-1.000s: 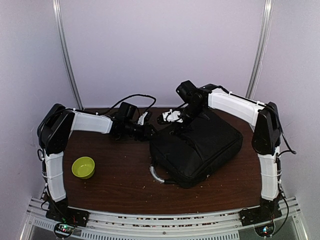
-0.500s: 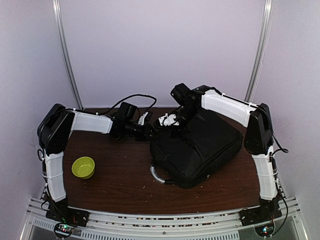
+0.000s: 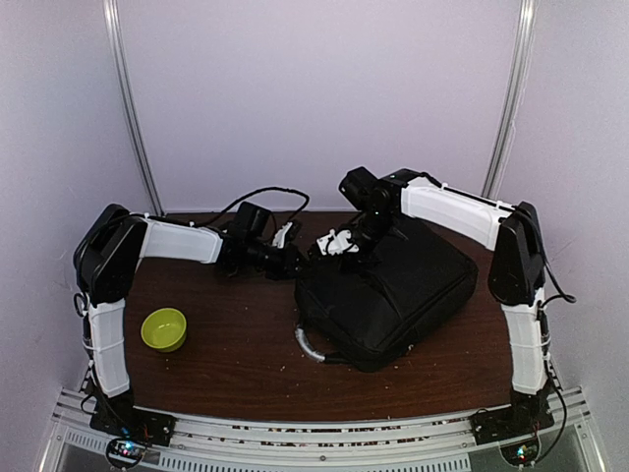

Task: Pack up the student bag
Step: Zip the upper front pocket of the student bag.

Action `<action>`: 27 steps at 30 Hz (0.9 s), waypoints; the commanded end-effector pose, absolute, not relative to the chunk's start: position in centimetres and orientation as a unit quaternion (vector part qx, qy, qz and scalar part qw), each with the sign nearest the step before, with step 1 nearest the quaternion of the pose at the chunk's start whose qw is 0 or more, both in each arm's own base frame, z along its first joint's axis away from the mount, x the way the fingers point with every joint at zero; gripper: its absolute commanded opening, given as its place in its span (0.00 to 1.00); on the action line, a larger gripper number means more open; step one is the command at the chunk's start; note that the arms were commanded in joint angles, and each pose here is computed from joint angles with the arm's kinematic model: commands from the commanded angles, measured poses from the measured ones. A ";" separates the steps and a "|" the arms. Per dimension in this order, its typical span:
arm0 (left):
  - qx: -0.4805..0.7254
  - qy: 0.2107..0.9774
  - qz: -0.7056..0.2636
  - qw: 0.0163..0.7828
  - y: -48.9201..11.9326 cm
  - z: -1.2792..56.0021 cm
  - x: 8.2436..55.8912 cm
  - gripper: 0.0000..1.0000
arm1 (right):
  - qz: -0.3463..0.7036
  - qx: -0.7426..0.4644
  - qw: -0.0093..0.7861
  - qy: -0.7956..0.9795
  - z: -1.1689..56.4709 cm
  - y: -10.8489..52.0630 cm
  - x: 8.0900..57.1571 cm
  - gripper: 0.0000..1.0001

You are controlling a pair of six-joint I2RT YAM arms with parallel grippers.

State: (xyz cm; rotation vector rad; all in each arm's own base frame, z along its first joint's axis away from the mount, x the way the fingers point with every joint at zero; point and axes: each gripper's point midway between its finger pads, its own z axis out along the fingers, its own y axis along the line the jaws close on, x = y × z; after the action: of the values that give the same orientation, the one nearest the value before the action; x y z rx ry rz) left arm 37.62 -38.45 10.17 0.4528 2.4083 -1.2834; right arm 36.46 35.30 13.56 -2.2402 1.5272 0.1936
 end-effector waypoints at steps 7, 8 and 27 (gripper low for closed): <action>0.084 0.893 -0.391 0.206 -33.5 6.7 39.8 0.00 | 0.153 -0.809 0.166 0.542 16.0 31.9 28.2 0.00; 0.077 0.895 -0.387 0.206 -33.0 6.5 39.9 0.00 | 0.163 -0.808 0.164 0.542 16.0 31.7 27.4 0.00; 0.040 0.906 -0.361 0.219 -30.0 6.3 40.0 0.00 | 0.209 -0.794 0.130 0.556 14.1 27.3 20.5 0.00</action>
State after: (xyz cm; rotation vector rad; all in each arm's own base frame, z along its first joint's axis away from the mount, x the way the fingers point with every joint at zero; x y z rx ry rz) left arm 37.75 -34.50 8.41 0.2929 2.4536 -1.2124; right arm 23.29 28.49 13.98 -2.2794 1.5567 0.5003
